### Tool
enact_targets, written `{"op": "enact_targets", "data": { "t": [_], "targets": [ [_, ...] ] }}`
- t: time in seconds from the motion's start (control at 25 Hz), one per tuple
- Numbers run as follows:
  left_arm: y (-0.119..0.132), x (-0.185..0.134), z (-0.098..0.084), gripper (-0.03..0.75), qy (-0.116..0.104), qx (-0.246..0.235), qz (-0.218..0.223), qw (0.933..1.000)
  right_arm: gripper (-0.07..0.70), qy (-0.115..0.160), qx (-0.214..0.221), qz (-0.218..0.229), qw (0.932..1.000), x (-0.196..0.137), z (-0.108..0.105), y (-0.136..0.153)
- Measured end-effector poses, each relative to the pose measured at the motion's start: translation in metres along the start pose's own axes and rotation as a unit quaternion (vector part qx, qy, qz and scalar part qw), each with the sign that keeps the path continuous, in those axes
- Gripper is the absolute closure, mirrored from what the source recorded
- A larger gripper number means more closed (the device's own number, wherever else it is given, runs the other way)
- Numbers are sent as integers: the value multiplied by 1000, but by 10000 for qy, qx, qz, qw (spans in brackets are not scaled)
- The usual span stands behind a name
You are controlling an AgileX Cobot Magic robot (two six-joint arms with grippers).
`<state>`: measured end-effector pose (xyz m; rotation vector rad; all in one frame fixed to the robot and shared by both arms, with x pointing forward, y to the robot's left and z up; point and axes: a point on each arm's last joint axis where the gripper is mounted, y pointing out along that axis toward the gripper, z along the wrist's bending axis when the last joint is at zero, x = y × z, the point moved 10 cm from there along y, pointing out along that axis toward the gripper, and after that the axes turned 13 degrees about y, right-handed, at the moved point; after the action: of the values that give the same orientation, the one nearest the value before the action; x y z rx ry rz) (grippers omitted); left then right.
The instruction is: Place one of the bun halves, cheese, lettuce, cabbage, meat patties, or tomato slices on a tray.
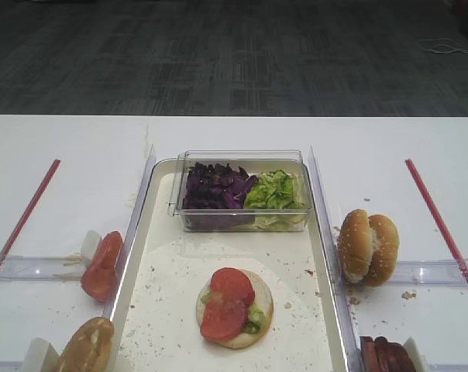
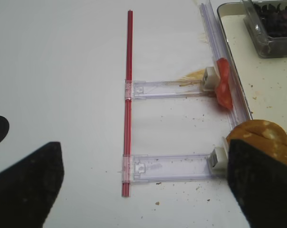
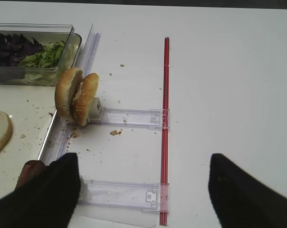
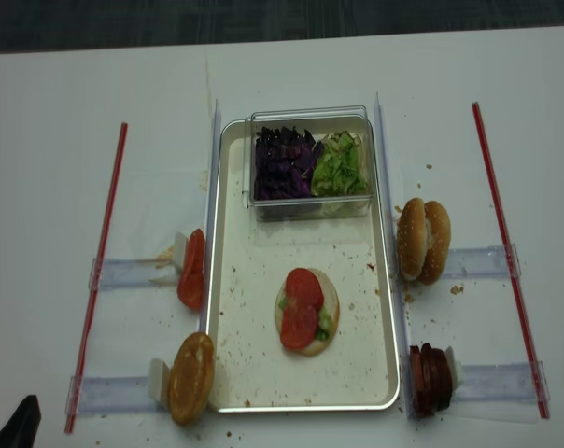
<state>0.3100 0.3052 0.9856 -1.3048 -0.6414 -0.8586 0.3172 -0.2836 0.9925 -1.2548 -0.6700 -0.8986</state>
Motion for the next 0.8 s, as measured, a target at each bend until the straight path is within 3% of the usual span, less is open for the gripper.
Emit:
{"op": "enact_targets", "data": {
  "t": [0.8],
  "targets": [
    [0,0,0,43,0,0,0,10000,41,0,0,0,10000,0,0,0]
  ]
}}
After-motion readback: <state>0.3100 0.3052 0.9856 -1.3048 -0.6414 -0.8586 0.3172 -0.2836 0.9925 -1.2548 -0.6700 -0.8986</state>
